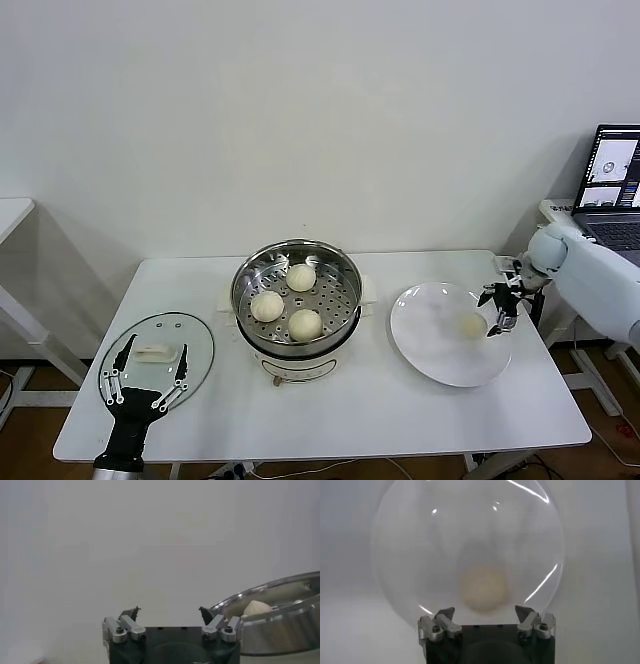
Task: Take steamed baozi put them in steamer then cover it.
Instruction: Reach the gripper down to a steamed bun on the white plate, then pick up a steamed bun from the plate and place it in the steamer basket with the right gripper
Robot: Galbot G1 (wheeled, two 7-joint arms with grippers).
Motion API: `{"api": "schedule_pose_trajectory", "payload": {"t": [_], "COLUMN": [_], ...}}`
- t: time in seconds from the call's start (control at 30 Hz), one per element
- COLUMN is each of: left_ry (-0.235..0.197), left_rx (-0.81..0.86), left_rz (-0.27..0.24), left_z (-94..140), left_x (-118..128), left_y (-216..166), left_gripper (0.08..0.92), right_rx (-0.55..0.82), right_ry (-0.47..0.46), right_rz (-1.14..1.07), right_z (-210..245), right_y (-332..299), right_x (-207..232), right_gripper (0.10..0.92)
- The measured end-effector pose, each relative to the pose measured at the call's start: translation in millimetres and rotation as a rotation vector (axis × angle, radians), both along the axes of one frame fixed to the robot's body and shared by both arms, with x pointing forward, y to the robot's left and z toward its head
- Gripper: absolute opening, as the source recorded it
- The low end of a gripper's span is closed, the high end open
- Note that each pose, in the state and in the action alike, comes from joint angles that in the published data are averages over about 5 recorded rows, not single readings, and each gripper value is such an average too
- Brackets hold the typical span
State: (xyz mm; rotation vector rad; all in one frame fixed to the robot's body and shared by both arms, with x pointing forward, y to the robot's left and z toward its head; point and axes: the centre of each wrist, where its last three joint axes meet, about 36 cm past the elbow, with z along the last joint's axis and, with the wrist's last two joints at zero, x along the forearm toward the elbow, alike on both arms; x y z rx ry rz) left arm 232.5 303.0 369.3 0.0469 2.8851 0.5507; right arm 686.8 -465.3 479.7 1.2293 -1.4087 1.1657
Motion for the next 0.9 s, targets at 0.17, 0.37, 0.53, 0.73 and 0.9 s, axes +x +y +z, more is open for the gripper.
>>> {"api": "schedule_pose_trajectory", "payload": {"t": [0.17, 0.37, 0.53, 0.73, 0.9], "left_ry": [0.001, 0.0, 0.0, -0.001, -0.005], "left_rx": [0.001, 0.001, 0.0, -0.002, -0.003], "left_rz": [0.001, 0.002, 0.004, 0.001, -0.006], "left_z": [-0.8, -1.1, -1.7, -1.5, -0.4], "left_x": [0.3, 0.8, 1.1, 2.0, 4.7], "left_y": [0.5, 0.8, 0.7, -0.2, -1.9], "left_gripper": [0.823, 0.823, 0.823, 0.823, 0.823], "right_rx": [0.001, -0.006, -0.015, -0.026, -0.023], "right_ry": [0.002, 0.002, 0.005, -0.002, -0.01], "right_rz": [-0.002, 0.004, 0.011, 0.036, 0.101], "right_z": [-10.2, -15.0, -13.2, 7.8, 53.9], "right_y": [7.0, 13.5, 14.8, 19.4, 43.9], "right_x": [2.4, 4.9, 5.5, 11.6, 27.5], "right_gripper": [0.823, 0.76, 0.668, 0.646, 0.653]}}
